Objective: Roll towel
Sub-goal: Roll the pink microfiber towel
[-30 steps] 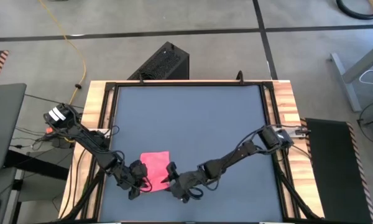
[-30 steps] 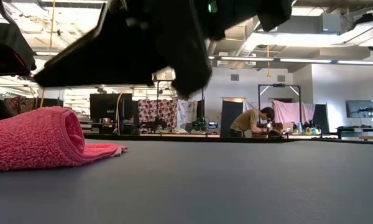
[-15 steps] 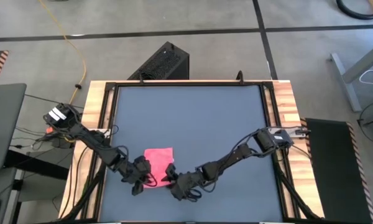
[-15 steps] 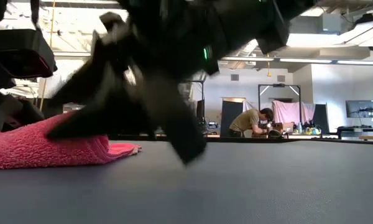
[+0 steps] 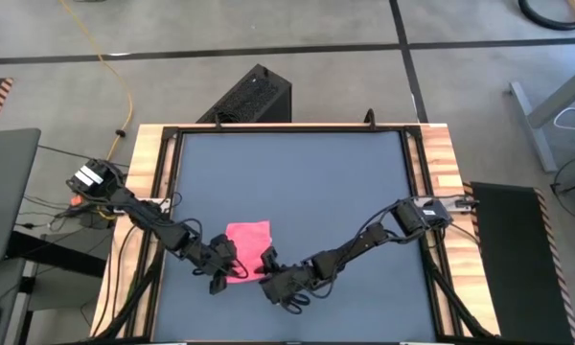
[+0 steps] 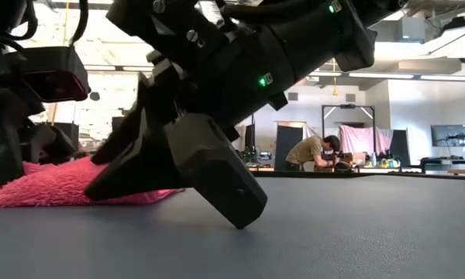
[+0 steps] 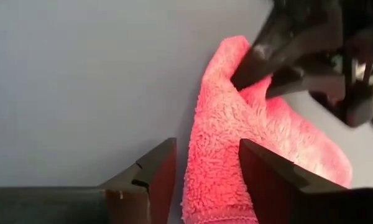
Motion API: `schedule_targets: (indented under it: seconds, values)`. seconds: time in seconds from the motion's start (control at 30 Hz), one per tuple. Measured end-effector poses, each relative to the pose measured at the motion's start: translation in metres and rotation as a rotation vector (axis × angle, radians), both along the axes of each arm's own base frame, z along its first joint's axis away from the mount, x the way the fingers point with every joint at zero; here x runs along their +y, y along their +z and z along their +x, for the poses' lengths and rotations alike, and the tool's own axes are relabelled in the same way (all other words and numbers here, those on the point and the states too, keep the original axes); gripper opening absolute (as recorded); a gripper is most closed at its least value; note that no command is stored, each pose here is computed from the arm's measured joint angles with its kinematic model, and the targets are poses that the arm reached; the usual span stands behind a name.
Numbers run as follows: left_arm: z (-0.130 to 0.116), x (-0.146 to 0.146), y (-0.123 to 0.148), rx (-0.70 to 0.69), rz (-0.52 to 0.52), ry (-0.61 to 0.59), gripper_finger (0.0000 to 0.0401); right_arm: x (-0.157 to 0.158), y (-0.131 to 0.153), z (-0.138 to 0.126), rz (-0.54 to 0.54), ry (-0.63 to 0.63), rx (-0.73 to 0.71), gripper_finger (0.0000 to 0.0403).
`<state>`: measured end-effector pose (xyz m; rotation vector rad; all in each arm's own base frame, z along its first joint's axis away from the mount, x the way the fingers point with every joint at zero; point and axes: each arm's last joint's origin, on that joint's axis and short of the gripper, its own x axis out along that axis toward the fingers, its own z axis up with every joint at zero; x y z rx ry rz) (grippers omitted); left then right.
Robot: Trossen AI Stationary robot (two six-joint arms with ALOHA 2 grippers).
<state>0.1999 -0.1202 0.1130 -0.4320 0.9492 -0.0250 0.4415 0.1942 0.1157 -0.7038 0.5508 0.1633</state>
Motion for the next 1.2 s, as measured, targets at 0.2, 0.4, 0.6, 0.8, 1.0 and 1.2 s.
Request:
schedule_targets:
  seconds: [0.2, 0.4, 0.6, 0.8, 1.0, 1.2]
  values:
    - [0.001, 0.002, 0.000, -0.004, 0.009, -0.001, 0.0081, -0.001, -0.001, -0.001, 0.048, -0.076, 0.008, 0.0177]
    - [0.001, 0.003, 0.000, -0.002, 0.019, 0.016, 0.0095, 0.004, -0.005, -0.007, 0.194, -0.176, 0.032, 0.0153]
    - [0.001, 0.004, -0.001, -0.001, 0.037, 0.032, 0.0096, 0.019, -0.006, -0.015, 0.268, -0.183, 0.052, 0.0137]
    - [0.002, 0.006, -0.001, -0.001, 0.042, 0.035, 0.0096, 0.024, -0.002, -0.016, 0.237, -0.163, 0.039, 0.0135]
    - [0.002, 0.006, -0.001, -0.001, 0.029, -0.020, 0.0096, 0.026, 0.015, -0.010, 0.154, -0.137, -0.019, 0.0142]
    - [0.003, 0.005, 0.000, -0.006, 0.024, -0.059, 0.0096, 0.031, 0.018, -0.012, 0.011, -0.075, -0.018, 0.0162]
